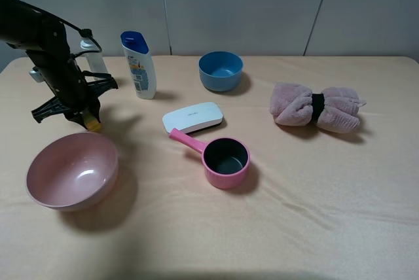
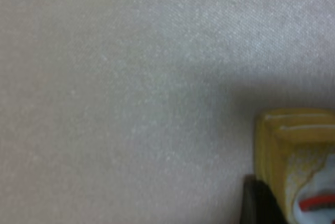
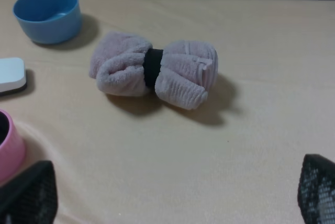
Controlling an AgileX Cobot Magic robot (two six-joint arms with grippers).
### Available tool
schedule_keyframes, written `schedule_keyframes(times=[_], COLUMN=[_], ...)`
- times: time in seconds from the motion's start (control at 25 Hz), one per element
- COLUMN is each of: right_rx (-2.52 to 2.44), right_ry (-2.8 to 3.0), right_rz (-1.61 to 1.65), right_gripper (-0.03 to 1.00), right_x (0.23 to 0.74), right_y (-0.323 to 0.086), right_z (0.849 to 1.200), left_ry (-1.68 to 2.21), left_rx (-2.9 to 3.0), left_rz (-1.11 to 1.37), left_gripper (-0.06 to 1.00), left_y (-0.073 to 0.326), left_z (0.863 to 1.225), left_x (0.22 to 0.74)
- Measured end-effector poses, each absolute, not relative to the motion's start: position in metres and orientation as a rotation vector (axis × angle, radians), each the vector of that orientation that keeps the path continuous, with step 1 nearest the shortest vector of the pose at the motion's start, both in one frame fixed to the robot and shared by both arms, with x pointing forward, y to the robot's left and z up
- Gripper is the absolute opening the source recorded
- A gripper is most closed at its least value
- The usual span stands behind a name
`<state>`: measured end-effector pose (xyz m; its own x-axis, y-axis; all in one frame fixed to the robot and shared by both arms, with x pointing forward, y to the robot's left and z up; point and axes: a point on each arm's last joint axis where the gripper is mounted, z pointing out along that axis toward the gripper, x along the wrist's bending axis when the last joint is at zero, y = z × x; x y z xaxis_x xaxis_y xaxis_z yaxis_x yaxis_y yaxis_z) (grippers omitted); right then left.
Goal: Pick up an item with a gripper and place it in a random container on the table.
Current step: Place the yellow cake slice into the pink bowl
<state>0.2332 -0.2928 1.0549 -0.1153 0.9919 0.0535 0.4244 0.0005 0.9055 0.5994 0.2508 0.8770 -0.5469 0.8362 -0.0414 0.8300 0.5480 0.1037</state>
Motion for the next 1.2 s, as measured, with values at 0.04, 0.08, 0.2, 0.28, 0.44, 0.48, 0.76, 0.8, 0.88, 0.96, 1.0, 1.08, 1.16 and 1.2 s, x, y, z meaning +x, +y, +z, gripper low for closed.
schedule_keyframes(times=[0.04,0.08,0.2,0.28,0.44,0.48,0.76,0.8,0.88,0.96,1.0,1.08,1.16,1.2], right_rx=[1.486,1.486,1.486,1.486,1.486,1.486,1.486,1.486,1.486,1.486,1.486,1.486,1.486,1.486], right_ry=[1.613,1.613,1.613,1.613,1.613,1.613,1.613,1.613,1.613,1.613,1.613,1.613,1.613,1.613], right_rz=[1.084,1.084,1.084,1.084,1.084,1.084,1.084,1.084,1.084,1.084,1.084,1.084,1.084,1.084], right_gripper=[0.69,0.69,0.69,0.69,0.69,0.69,0.69,0.69,0.69,0.69,0.69,0.69,0.69,0.69], right_x=[0.233,0.233,0.233,0.233,0.233,0.233,0.233,0.233,0.233,0.233,0.233,0.233,0.233,0.233], right_y=[-0.293,-0.293,-0.293,-0.293,-0.293,-0.293,-0.293,-0.293,-0.293,-0.293,-0.293,-0.293,-0.293,-0.293], right_z=[1.055,1.055,1.055,1.055,1.055,1.055,1.055,1.055,1.055,1.055,1.055,1.055,1.055,1.055], left_ry=[2.692,2.692,2.691,2.675,2.649,2.642,2.563,2.546,2.507,2.458,2.437,2.406,2.394,2.385], left_rx=[1.453,1.455,1.457,1.475,1.525,1.541,1.681,1.700,1.751,1.812,1.837,1.869,1.892,1.901], left_rz=[0.108,0.107,0.110,0.115,0.121,0.121,0.132,0.137,0.144,0.152,0.154,0.159,0.157,0.157], left_gripper=[0.24,0.24,0.24,0.24,0.24,0.24,0.23,0.23,0.23,0.23,0.23,0.23,0.23,0.23], left_y=[0.251,0.251,0.252,0.252,0.253,0.253,0.255,0.256,0.255,0.251,0.249,0.244,0.242,0.240], left_z=[0.879,0.882,0.895,0.903,0.918,0.922,0.954,0.959,0.969,0.979,0.986,0.995,1.003,1.007], left_x=[0.599,0.598,0.595,0.593,0.589,0.588,0.575,0.573,0.569,0.564,0.560,0.555,0.549,0.546])
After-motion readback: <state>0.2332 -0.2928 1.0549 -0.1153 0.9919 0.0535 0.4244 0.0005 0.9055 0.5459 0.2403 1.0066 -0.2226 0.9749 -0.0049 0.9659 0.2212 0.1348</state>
